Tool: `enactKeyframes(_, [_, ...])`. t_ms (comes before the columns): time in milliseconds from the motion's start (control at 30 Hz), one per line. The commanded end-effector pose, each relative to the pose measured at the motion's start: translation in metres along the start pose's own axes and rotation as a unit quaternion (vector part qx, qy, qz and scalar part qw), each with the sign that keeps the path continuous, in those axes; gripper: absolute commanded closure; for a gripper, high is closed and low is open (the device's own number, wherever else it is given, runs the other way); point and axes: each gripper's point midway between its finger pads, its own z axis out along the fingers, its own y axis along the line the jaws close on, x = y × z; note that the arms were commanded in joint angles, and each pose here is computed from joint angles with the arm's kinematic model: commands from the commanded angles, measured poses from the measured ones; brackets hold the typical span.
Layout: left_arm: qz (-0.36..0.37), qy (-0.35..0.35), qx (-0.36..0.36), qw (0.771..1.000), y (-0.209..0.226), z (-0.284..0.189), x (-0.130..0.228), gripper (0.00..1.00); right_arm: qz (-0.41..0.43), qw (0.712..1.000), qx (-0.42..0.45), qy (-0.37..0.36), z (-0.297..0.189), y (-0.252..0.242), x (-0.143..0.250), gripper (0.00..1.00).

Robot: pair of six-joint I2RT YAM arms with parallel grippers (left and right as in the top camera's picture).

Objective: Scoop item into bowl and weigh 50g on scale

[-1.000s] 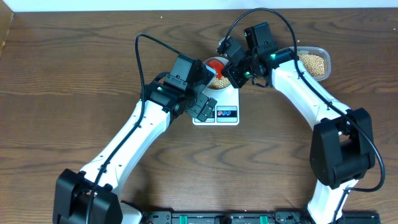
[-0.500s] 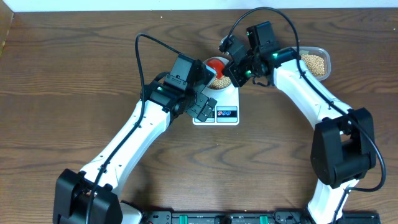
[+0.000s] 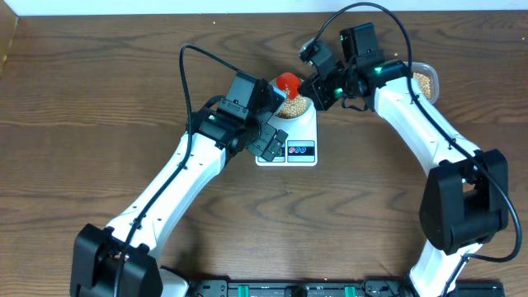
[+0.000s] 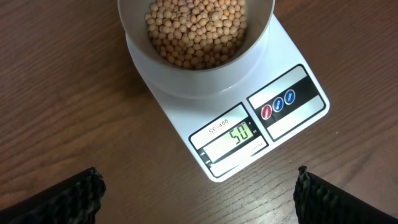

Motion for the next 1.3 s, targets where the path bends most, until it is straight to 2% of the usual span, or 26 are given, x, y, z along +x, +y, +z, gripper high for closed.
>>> enactKeyframes(0, [0.007,-0.008,-0.005,1.000,0.002,-0.006,-0.003,0.00,0.010,0.999,-0.025,-0.030,-0.021,0.008,-0.017,0.99])
enactKeyframes(467, [0.007,-0.008,-0.005,1.000,0.002,-0.006,-0.003,0.00,-0.002,0.998,-0.028,-0.055,-0.046,0.019,-0.031,0.99])
enactKeyframes(833, [0.007,-0.008,-0.005,1.000,0.002,-0.006,-0.003,0.00,0.028,0.982,-0.150,-0.116,-0.086,0.021,-0.040,0.99])
enactKeyframes(1067, [0.007,-0.008,-0.005,1.000,0.002,-0.006,-0.003,0.00,0.065,0.971,-0.173,-0.154,-0.122,-0.006,-0.037,0.99])
enactKeyframes(1267, [0.007,-0.008,-0.005,1.000,0.002,-0.006,-0.003,0.00,0.142,0.967,-0.120,-0.175,-0.162,-0.066,-0.012,0.99])
